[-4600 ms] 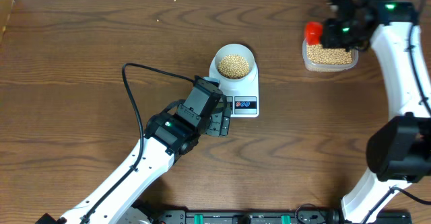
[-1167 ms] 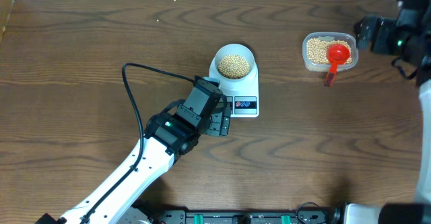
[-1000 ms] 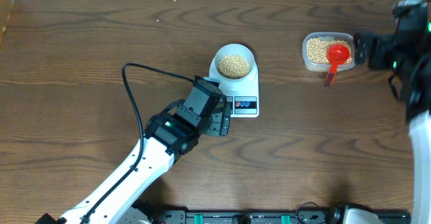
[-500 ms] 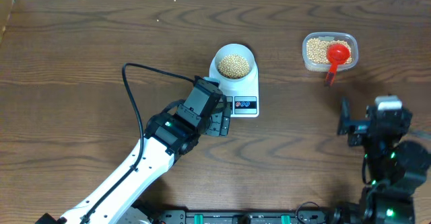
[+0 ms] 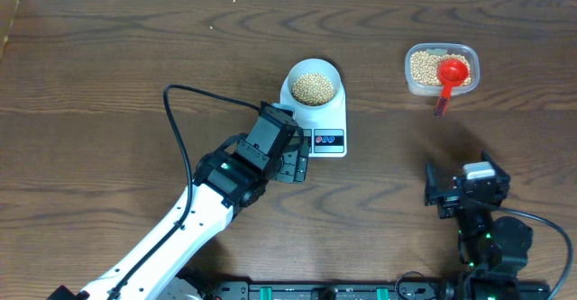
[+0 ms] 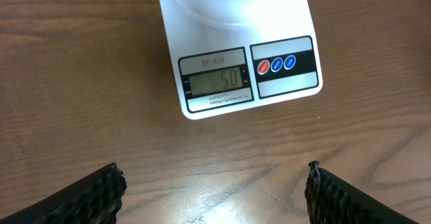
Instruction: Scoop item into bowl and weigh 50g on scale
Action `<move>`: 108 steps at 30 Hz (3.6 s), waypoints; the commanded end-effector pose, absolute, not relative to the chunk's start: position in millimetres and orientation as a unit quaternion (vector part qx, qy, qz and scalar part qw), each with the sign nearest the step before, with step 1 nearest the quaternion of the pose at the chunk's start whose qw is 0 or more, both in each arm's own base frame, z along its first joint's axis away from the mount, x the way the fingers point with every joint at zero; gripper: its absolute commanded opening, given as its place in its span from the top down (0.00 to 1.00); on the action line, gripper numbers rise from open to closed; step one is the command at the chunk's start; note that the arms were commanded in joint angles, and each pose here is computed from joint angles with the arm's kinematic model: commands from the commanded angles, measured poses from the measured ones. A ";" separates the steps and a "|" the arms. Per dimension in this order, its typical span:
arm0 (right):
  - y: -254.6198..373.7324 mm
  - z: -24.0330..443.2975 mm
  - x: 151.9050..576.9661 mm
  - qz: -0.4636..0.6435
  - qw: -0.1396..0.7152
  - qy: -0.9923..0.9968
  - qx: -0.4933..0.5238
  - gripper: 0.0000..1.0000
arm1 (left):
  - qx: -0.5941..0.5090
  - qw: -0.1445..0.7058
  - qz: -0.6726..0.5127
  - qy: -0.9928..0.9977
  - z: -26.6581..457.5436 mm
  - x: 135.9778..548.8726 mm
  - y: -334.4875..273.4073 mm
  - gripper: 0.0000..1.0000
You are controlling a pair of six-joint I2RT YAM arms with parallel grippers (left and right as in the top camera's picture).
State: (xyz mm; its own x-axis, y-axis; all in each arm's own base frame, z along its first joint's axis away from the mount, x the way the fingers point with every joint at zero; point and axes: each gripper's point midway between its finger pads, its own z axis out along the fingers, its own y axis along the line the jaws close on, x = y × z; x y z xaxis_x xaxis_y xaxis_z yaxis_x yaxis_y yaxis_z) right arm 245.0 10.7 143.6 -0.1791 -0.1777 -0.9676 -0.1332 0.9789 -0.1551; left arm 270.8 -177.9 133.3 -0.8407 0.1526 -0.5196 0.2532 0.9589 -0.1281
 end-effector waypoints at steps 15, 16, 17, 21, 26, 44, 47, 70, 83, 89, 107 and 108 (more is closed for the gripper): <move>14.3 172.1 245.7 -0.037 0.702 0.702 -0.114 0.01 | 0.107 0.265 -0.092 0.954 134.0 272.4 -176.1 0.12; 14.8 177.0 245.6 -0.035 0.709 0.695 -0.113 0.01 | 0.107 0.265 -0.092 0.954 134.0 272.4 -176.1 0.12; 14.4 182.9 245.6 -0.036 0.718 0.687 -0.110 0.01 | 0.107 0.265 -0.092 0.954 134.1 272.5 -176.1 0.12; 14.6 196.1 244.8 -0.018 0.737 0.670 -0.091 0.01 | 0.107 0.265 -0.092 0.954 134.0 272.4 -176.1 0.12; 14.5 167.3 245.6 0.038 0.695 0.717 -0.039 0.01 | 0.107 0.265 -0.092 0.954 134.0 272.4 -176.1 0.12; 13.1 159.4 245.5 0.040 0.683 0.728 -0.031 0.01 | 0.107 0.265 -0.092 0.954 134.1 272.5 -176.1 0.12; 13.1 159.3 245.4 0.040 0.683 0.729 -0.031 0.01 | 0.107 0.265 -0.092 0.954 134.0 272.4 -176.1 0.12; 13.1 159.3 245.4 0.040 0.683 0.729 -0.031 0.01 | 0.117 0.363 -0.044 0.923 166.5 298.6 -161.6 0.02; 13.1 159.3 245.4 0.040 0.683 0.729 -0.031 0.01 | 0.077 0.499 -0.097 0.858 207.2 298.7 -70.6 0.02; 13.1 159.3 245.4 0.040 0.683 0.729 -0.031 0.01 | 0.058 0.546 -0.089 0.831 188.8 277.4 -41.2 0.02; 13.1 159.3 245.4 0.040 0.683 0.729 -0.031 0.01 | 0.028 0.619 -0.048 0.783 120.5 250.9 -18.6 0.02; 13.1 159.3 245.4 0.041 0.683 0.729 -0.031 0.01 | 0.027 0.616 -0.047 0.786 118.5 250.1 -17.9 0.02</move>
State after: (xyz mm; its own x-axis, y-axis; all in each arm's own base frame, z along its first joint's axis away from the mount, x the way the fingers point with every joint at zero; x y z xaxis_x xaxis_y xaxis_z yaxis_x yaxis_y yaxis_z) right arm 245.7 11.7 159.9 -0.0630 -0.0028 -0.9980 -0.0969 0.9953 0.0033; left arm 250.1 -23.9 119.9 -0.2512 -0.0317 -0.9674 0.1264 0.9898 -0.0653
